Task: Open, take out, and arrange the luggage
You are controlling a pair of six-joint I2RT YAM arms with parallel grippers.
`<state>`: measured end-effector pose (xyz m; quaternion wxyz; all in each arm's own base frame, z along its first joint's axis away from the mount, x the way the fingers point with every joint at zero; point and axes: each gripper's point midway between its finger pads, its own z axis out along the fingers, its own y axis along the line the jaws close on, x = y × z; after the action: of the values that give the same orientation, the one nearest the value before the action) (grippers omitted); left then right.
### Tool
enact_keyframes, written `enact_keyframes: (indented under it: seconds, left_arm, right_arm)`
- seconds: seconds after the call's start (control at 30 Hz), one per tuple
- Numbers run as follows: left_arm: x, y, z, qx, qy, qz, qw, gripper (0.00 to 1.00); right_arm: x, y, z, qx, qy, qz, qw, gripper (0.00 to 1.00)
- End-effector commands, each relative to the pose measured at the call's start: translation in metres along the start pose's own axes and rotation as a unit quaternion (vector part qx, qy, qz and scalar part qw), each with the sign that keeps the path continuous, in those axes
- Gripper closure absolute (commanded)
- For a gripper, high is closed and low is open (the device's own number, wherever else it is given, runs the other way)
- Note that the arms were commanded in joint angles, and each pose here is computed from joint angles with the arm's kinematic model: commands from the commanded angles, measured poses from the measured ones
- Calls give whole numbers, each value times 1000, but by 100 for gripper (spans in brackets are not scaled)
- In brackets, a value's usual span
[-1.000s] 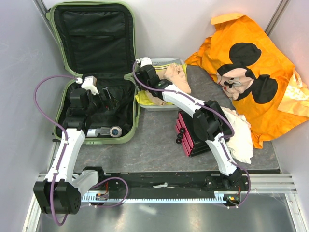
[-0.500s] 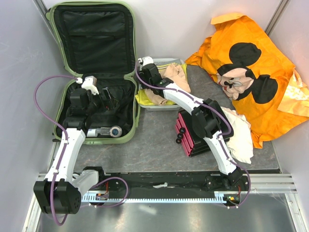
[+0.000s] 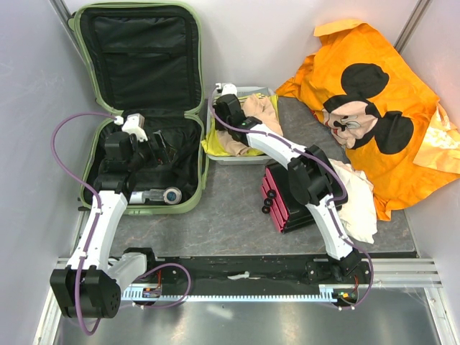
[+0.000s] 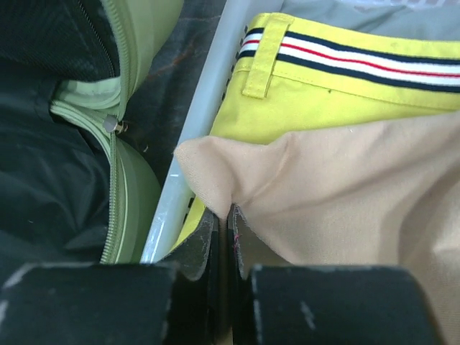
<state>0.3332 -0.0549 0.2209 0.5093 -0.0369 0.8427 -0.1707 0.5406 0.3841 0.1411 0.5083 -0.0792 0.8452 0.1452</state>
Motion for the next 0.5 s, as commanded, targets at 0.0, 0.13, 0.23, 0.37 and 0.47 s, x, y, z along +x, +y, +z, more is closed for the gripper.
enact_keyframes:
  seconds: [0.0, 0.13, 0.23, 0.37, 0.47]
  left_arm:
    - [-4, -4, 0, 16, -8, 6, 1000, 6]
    - [-5, -5, 0, 16, -10, 7, 1000, 6]
    - [-5, -4, 0, 15, -9, 9, 1000, 6]
    - [-5, -5, 0, 15, -9, 10, 1000, 7]
    - [-4, -6, 0, 17, -7, 11, 1000, 7]
  right_arm:
    - [-77, 18, -17, -58, -112, 127, 984, 98]
    - [-89, 20, -12, -71, -135, 168, 974, 96]
    - [-87, 21, -8, -72, -138, 179, 972, 91]
    - [-81, 12, -1, -64, -131, 185, 972, 80]
    - [-75, 6, 3, -59, -126, 187, 972, 75]
